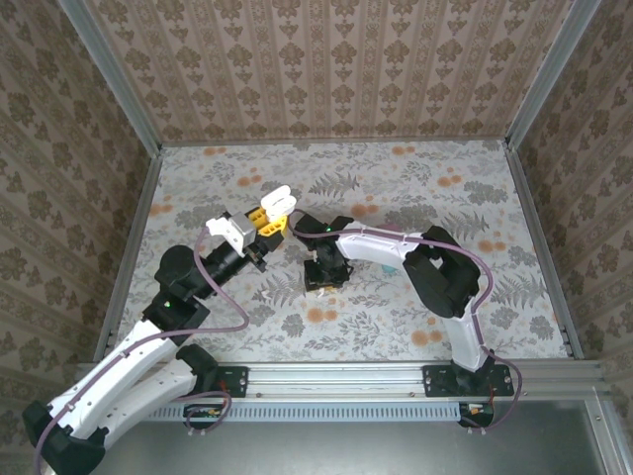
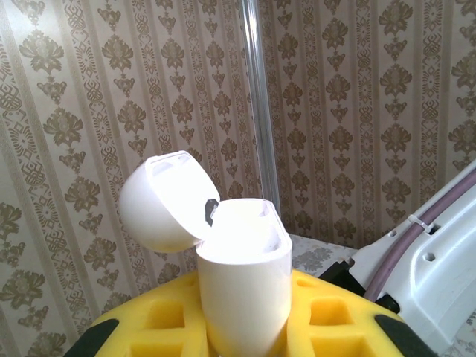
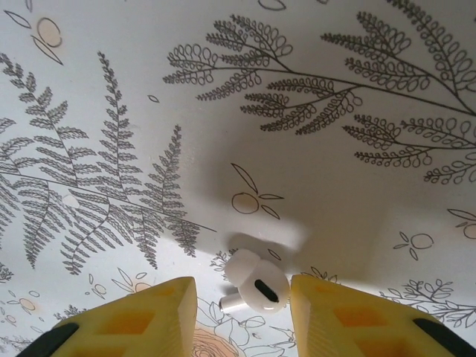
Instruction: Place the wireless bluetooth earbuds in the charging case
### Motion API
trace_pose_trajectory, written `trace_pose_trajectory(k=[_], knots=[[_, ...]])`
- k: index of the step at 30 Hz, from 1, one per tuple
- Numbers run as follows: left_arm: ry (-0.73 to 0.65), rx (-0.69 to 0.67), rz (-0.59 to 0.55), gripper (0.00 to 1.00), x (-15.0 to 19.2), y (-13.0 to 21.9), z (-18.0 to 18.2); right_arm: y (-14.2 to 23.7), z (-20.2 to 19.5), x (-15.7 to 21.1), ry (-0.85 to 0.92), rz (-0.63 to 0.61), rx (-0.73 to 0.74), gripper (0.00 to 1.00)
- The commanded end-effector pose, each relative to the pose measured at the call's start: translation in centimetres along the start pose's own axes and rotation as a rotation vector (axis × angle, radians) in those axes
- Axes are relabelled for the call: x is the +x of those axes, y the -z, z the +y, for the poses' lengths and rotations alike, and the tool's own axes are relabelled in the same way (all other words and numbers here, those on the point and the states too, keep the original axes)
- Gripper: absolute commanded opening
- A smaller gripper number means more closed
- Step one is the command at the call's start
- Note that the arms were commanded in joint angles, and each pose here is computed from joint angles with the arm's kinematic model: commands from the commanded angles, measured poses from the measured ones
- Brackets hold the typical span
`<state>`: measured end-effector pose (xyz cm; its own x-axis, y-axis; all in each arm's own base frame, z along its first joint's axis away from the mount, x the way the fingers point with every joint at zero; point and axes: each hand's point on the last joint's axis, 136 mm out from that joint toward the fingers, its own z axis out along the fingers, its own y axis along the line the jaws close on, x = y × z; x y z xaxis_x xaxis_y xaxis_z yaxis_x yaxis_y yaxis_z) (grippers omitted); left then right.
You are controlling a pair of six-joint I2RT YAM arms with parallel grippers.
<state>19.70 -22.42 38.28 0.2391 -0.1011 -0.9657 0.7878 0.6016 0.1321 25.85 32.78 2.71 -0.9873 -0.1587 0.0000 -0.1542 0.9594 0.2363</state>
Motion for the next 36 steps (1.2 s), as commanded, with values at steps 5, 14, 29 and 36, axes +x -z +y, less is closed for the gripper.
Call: trace_pose_trajectory(k=[5,14,29,36], knots=[[-0.024,-0.013,-0.033,0.21,-1.19,0.34,0.22,-0.81,-0.40,-0.10,0.032,0.026,0.079,0.39],[-0.023,-0.014,-0.032,0.21,-1.01,0.32,0.23,-0.98,-0.74,-0.13,0.118,0.016,0.224,0.38],[-0.027,-0.014,-0.040,0.21,-1.32,0.66,0.18,-0.47,-1.07,0.07,0.088,-0.015,0.262,0.41],[-0.028,-0.015,-0.043,0.21,-1.46,0.67,0.22,-0.83,-1.10,0.23,0.104,0.000,0.261,0.33]])
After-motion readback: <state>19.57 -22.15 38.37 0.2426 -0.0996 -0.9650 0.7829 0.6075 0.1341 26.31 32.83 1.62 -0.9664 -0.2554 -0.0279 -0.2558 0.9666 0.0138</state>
